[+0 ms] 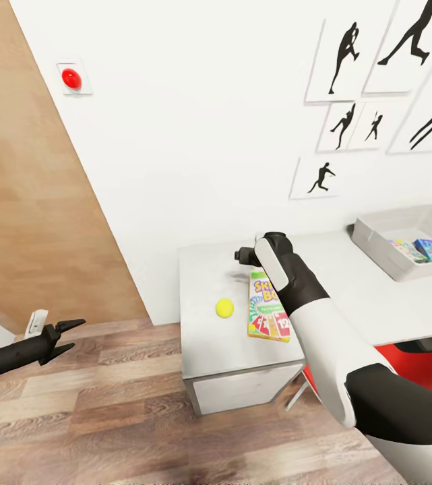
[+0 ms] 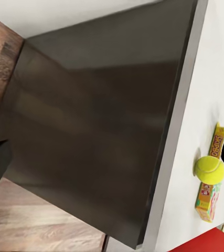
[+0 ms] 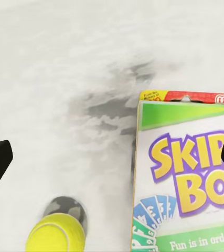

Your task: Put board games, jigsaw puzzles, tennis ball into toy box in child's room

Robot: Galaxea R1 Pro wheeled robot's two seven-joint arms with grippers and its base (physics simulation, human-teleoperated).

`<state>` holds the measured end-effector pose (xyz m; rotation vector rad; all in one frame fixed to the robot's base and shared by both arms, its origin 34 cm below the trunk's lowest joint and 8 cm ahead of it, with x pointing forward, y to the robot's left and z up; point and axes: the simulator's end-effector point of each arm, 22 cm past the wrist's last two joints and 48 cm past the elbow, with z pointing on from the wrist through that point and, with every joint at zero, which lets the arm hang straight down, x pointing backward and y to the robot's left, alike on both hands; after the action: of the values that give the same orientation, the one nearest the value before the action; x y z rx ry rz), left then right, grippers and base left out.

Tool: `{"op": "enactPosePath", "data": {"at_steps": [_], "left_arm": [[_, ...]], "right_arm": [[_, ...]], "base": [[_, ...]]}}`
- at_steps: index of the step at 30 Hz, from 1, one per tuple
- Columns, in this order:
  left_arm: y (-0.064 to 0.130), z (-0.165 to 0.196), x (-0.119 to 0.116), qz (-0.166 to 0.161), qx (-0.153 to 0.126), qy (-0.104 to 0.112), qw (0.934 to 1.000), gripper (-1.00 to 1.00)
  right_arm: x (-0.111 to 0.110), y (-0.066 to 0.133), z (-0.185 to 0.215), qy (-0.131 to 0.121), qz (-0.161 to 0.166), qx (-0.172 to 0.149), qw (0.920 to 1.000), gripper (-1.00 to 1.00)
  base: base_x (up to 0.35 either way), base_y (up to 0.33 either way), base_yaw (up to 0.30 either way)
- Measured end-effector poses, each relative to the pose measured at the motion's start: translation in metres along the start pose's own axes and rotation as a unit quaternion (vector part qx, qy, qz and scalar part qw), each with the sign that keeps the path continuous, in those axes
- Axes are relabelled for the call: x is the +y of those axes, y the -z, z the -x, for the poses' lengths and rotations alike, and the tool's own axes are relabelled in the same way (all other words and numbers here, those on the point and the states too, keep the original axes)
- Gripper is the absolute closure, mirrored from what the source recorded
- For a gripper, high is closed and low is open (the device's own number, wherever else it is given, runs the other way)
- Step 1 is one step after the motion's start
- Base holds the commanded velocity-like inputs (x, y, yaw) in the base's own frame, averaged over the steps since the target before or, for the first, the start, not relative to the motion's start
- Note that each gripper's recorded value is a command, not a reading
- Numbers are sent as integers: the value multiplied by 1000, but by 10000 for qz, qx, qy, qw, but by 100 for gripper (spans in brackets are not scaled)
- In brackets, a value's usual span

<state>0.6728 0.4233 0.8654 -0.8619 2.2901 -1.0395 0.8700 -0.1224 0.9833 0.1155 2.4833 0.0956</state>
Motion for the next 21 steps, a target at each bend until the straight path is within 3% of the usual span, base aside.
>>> {"op": "enactPosePath", "data": {"at_steps": [21], "left_arm": [[-9, -1, 20, 192, -37, -48, 9998, -100]], "right_arm": [[0, -9, 15, 12, -6, -35, 10000, -100]], "base": [[0, 0, 0]]}}
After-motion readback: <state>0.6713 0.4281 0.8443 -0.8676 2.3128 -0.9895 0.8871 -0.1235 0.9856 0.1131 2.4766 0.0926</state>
